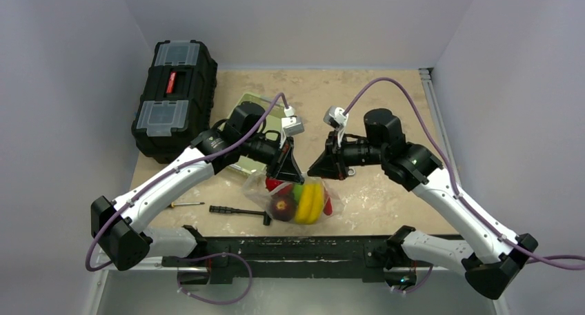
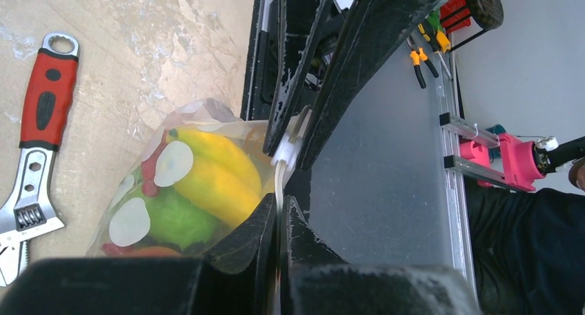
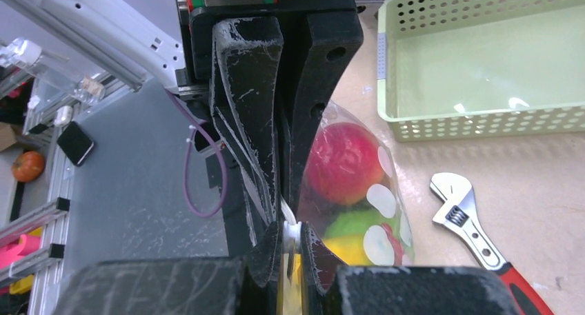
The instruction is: Place the food in the zip-top bag and seal the zipper
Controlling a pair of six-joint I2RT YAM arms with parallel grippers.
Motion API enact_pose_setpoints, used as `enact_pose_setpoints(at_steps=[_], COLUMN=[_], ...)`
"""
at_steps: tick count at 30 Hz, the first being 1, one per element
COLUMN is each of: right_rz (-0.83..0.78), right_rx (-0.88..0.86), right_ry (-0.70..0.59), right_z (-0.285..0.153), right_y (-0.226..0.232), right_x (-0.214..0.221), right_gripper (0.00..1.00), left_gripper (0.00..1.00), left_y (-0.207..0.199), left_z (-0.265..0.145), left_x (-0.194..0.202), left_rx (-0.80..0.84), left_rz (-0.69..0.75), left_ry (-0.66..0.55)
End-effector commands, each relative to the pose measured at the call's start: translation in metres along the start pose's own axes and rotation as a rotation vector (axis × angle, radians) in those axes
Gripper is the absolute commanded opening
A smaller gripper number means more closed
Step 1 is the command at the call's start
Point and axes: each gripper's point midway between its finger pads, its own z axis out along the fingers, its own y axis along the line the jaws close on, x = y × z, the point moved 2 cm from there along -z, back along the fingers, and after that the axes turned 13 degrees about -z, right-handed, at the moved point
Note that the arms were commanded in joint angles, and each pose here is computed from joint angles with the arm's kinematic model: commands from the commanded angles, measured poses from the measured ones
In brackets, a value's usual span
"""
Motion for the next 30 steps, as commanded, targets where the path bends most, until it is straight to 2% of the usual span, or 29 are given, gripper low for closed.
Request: enact_pose_setpoints(at_steps=[1, 16, 19, 25, 27, 30], right_rz=[-0.043, -0.014, -0.008, 0.104, 0.107, 0.096], right_rx=[-0.112, -0.227, -0.204, -0.035, -0.005, 0.025], right_ry=[-0.034, -0.046, -0.043, -0.124, -0.158, -0.181], right_z=[0.006, 0.023, 0.023, 0.012, 0.003, -0.009], right_y=[0.012, 0.019, 0.017, 0.008, 0.010, 0.014], right_x=[-0.011, -0.011, -0.010, -0.009, -0.007, -0.003], right_gripper=[0.00, 0.06, 0.17, 0.49, 0.54, 0.57], left_gripper=[0.00, 0.00, 0.00, 0.00, 0.00, 0.00], left_y=[-0.027, -0.030, -0.028, -0.023, -0.022, -0.021], left_z=[-0.007, -0.006, -0.006, -0.006, -0.007, -0.007], left_x=[-0.017, -0.014, -0.013, -0.011, -0.010, -0.009], left_rx=[0.093, 0.105, 0.095, 0.069, 0.061, 0.050], left_rz=[0.125, 0.151, 0.153, 0.145, 0.145, 0.138], left_ry=[-0.052, -0.042, -0.046, -0.062, -0.068, -0.067])
